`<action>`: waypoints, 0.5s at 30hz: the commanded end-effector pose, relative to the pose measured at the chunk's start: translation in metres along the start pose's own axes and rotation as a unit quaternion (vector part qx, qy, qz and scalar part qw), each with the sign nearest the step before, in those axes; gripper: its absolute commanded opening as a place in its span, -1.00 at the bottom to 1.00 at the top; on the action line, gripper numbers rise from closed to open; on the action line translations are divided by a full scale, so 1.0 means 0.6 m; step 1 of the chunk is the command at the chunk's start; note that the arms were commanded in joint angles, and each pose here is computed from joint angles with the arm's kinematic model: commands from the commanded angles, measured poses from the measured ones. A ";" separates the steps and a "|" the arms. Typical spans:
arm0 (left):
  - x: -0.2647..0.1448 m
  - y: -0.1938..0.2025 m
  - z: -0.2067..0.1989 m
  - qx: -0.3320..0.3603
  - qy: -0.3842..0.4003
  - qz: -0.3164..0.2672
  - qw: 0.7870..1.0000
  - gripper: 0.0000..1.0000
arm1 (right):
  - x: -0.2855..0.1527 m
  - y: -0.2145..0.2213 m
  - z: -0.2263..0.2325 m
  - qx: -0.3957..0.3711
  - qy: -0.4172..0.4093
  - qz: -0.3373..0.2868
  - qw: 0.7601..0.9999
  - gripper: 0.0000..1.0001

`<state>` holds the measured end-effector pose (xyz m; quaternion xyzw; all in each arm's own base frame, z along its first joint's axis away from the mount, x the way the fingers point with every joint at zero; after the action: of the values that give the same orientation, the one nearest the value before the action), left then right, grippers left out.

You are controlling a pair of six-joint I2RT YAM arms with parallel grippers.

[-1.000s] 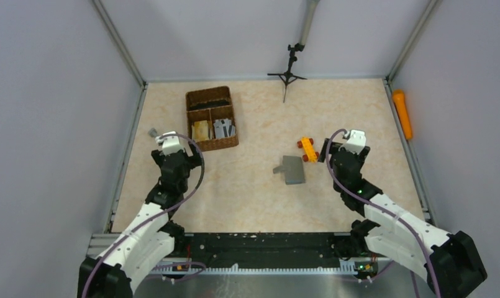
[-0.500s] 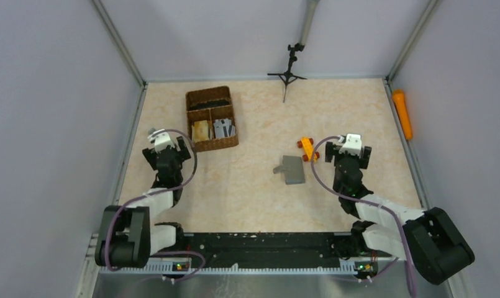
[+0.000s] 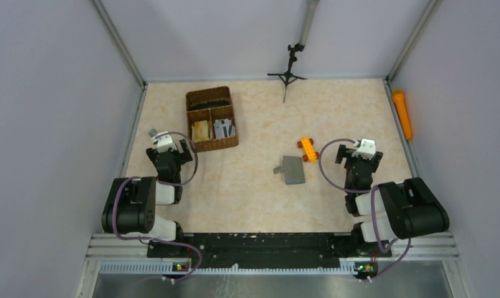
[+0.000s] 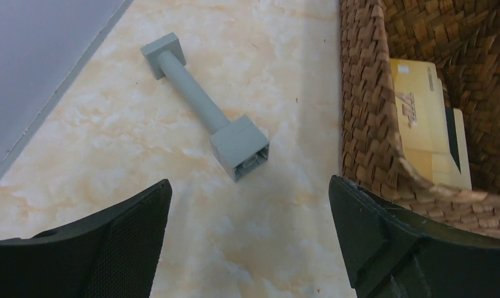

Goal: Take the credit cards out of the card holder
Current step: Reset both arms

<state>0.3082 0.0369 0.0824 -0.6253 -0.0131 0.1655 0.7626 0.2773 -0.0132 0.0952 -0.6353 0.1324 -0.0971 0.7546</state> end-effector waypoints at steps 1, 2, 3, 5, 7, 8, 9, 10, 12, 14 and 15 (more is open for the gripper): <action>0.034 -0.058 0.005 -0.006 -0.010 -0.033 0.999 0.97 | 0.016 -0.036 0.013 0.061 -0.022 -0.064 0.996 0.87; 0.029 -0.058 0.004 -0.009 -0.006 -0.043 0.999 0.97 | 0.019 -0.036 0.013 0.058 -0.025 -0.066 0.996 0.87; 0.029 -0.058 0.006 -0.010 -0.011 -0.047 0.999 0.97 | 0.022 -0.036 0.016 0.055 -0.027 -0.063 0.996 0.88; 0.030 -0.059 0.007 -0.010 -0.015 -0.048 0.999 0.98 | 0.034 -0.028 0.017 0.049 -0.019 -0.039 0.998 0.93; 0.029 -0.058 0.007 -0.010 -0.014 -0.044 0.999 0.97 | 0.048 -0.026 0.017 0.057 -0.020 -0.023 0.998 0.97; 0.030 -0.058 0.006 -0.010 -0.013 -0.043 0.999 0.97 | 0.051 -0.023 0.017 0.064 -0.027 -0.013 0.998 0.95; 0.030 -0.059 0.007 -0.011 -0.014 -0.044 0.999 0.97 | 0.052 -0.022 0.017 0.066 -0.029 -0.010 0.997 0.94; 0.030 -0.059 0.007 -0.010 -0.014 -0.044 0.999 0.97 | 0.053 -0.023 0.018 0.067 -0.035 -0.011 0.997 0.93; 0.030 -0.058 0.007 -0.010 -0.013 -0.043 0.999 0.97 | 0.054 -0.022 0.017 0.074 -0.048 -0.004 0.996 0.97; 0.030 -0.059 0.007 -0.010 -0.014 -0.043 0.999 0.97 | 0.054 -0.024 0.013 0.083 -0.056 -0.005 0.995 0.98; 0.030 -0.058 0.006 -0.010 -0.013 -0.043 0.999 0.97 | 0.054 -0.024 0.012 0.084 -0.058 -0.005 0.995 0.98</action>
<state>0.3254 0.0383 0.0994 -0.6267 -0.0286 0.1564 0.7629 0.3046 -0.0220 0.0977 -0.5965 0.1145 -0.0866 0.7897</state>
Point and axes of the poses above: each gripper's point midway between its finger pads, its own x axis out along the fingers, its own z axis along the line the jaws close on, y = z × x, the point moved 5 cm from there along -x, back along the fingers, and after that the axes turned 15 degrees about x, right-handed, at the moved point
